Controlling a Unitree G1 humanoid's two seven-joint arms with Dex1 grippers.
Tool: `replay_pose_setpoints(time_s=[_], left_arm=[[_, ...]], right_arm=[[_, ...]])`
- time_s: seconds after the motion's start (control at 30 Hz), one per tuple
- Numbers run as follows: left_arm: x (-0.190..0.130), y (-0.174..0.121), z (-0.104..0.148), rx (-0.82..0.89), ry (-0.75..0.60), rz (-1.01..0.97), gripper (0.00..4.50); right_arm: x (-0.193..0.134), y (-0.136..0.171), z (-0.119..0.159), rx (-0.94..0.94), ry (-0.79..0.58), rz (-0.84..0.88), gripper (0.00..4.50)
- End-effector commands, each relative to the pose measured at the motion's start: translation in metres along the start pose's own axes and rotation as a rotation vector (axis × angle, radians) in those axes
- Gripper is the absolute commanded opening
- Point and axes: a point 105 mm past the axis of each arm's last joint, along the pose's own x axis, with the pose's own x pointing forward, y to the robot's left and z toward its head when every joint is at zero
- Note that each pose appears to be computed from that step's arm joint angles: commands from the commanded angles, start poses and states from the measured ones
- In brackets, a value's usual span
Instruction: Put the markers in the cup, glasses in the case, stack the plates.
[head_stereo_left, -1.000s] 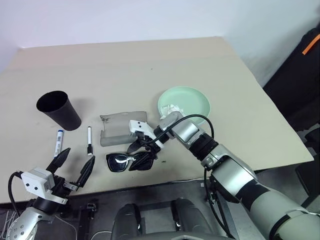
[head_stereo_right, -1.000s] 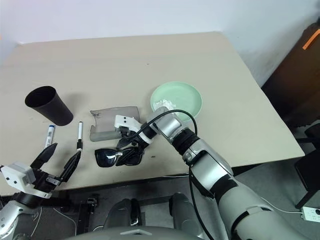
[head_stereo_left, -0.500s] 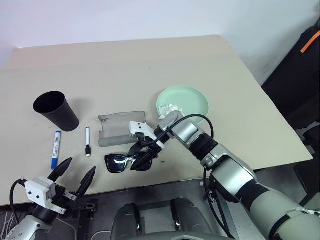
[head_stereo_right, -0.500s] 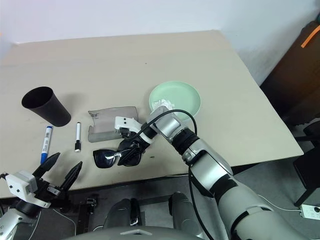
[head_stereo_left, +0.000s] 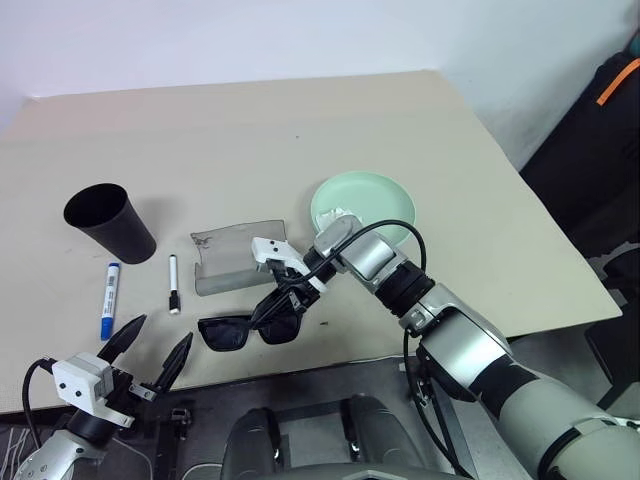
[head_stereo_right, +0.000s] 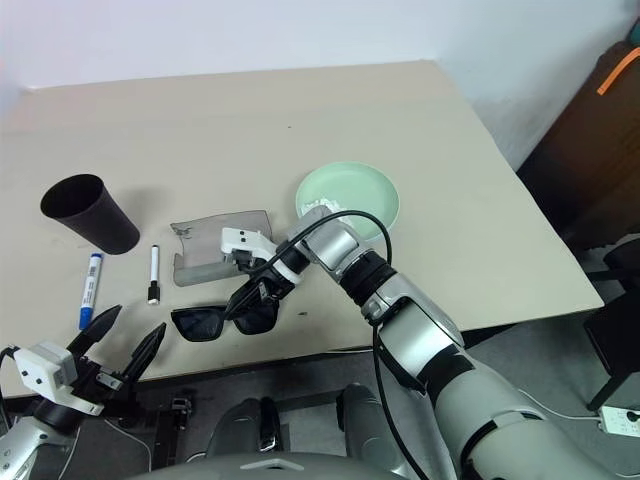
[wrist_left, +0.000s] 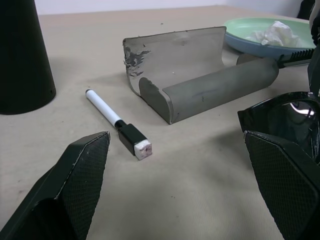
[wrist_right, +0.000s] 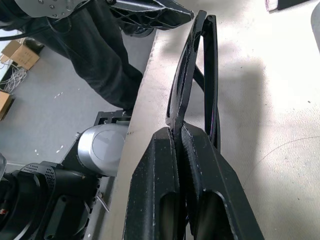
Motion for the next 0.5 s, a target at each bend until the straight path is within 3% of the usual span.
replay_pose_setpoints(time_s=[0.03,0.27,0.5], left_arm=[[0.000,-0.002,0.004,0.012,-0.013,-0.010,4.50],[-0.004,-0.002,-0.004,0.007,0.018,-0.025,4.50],[-0.004,-0.002,-0.005,0.000,0.011,-0.026,4.50]], right_arm=[[-0.015,0.004,0.023,-0.051,-0.049,-0.011,0.01],[-0.038,0.015,0.057,-0.086,-0.175,0.039,0.01],[-0.064,-0.003,0.100,-0.116,-0.291,-0.062,0.01]])
